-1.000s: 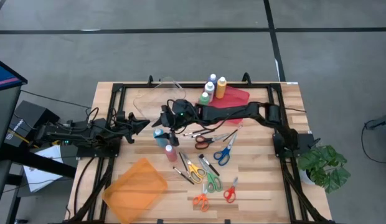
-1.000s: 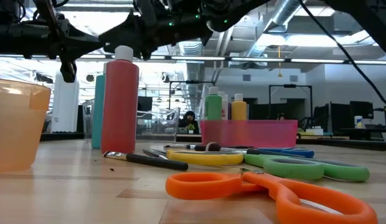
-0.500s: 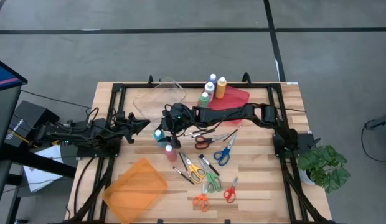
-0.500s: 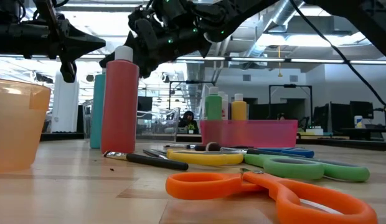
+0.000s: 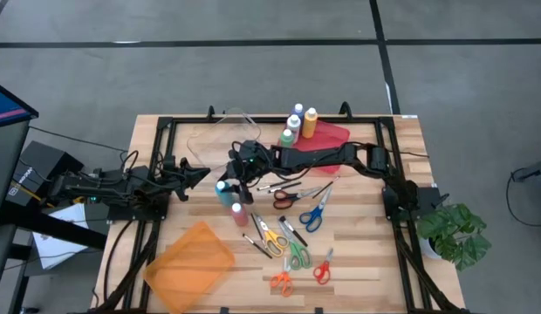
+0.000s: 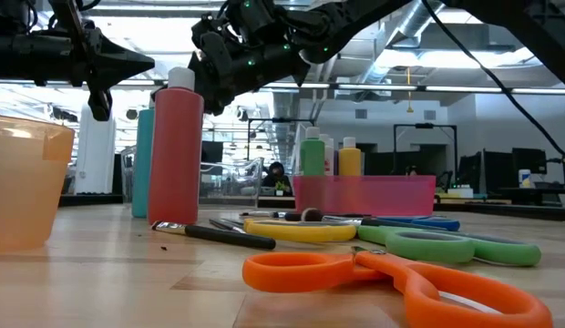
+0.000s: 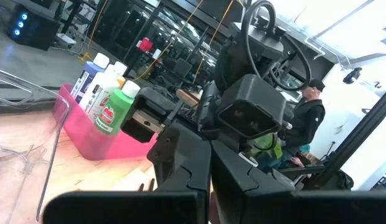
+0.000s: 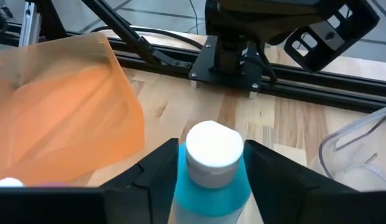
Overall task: Pick & Place Paint Supplies
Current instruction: Put the light blue paint bottle into the red bin
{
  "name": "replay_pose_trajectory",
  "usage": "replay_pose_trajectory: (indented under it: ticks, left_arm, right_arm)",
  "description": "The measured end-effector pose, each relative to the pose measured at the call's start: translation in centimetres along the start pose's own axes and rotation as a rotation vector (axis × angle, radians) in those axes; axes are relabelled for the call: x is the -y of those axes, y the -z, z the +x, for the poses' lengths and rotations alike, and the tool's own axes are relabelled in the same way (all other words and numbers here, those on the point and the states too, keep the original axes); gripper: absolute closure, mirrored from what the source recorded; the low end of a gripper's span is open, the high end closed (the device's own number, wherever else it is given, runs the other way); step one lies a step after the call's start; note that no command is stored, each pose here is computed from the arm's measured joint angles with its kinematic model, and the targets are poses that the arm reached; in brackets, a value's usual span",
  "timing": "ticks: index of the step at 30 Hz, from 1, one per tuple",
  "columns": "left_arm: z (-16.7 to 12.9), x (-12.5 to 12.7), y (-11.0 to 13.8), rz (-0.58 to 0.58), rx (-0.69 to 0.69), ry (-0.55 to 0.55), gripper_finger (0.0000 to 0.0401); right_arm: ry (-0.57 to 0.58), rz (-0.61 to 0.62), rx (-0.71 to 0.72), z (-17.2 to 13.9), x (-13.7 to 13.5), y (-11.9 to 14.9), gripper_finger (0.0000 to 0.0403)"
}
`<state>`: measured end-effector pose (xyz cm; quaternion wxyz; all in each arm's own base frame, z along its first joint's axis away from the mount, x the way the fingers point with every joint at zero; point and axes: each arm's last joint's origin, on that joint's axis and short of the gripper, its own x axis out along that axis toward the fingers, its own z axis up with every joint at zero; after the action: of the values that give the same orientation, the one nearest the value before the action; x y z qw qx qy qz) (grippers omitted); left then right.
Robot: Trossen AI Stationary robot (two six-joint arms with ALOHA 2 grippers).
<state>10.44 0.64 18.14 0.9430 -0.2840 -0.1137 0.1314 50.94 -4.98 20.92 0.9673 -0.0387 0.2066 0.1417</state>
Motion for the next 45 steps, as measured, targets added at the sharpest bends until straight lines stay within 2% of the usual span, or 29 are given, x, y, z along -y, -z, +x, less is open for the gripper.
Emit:
replay_pose_trajectory:
  ticks: [12, 21, 25, 34, 41, 45]
  left_arm:
    - [0.0, 0.0, 0.0, 0.000, 0.000, 0.000, 0.0395]
    - [0.0, 0.0, 0.0, 0.000, 0.000, 0.000, 0.0395]
    - [0.0, 0.0, 0.0, 0.000, 0.000, 0.000, 0.0395]
    - [0.0, 0.0, 0.0, 0.000, 0.000, 0.000, 0.0395]
    - [0.0, 0.0, 0.0, 0.002, -0.004, -0.002, 0.0395]
    - [0.0, 0.0, 0.1, 0.001, -0.005, -0.003, 0.0395]
  right_arm:
    - [-0.002, -0.002, 0.000, 0.0, 0.0, 0.0, 0.0291]
    - [0.011, 0.039, -0.015, -0.5, 1.2, 0.3, 0.0285]
    - [-0.032, 0.087, -0.020, -1.4, 2.4, 0.5, 0.0286]
    - [-0.021, 0.112, -0.079, -3.9, 4.1, 0.2, 0.0285]
    - [-0.019, 0.084, -0.117, -6.1, 4.2, -0.9, 0.0285]
    - [-0.012, 0.073, -0.097, -8.0, 4.2, -2.5, 0.0285]
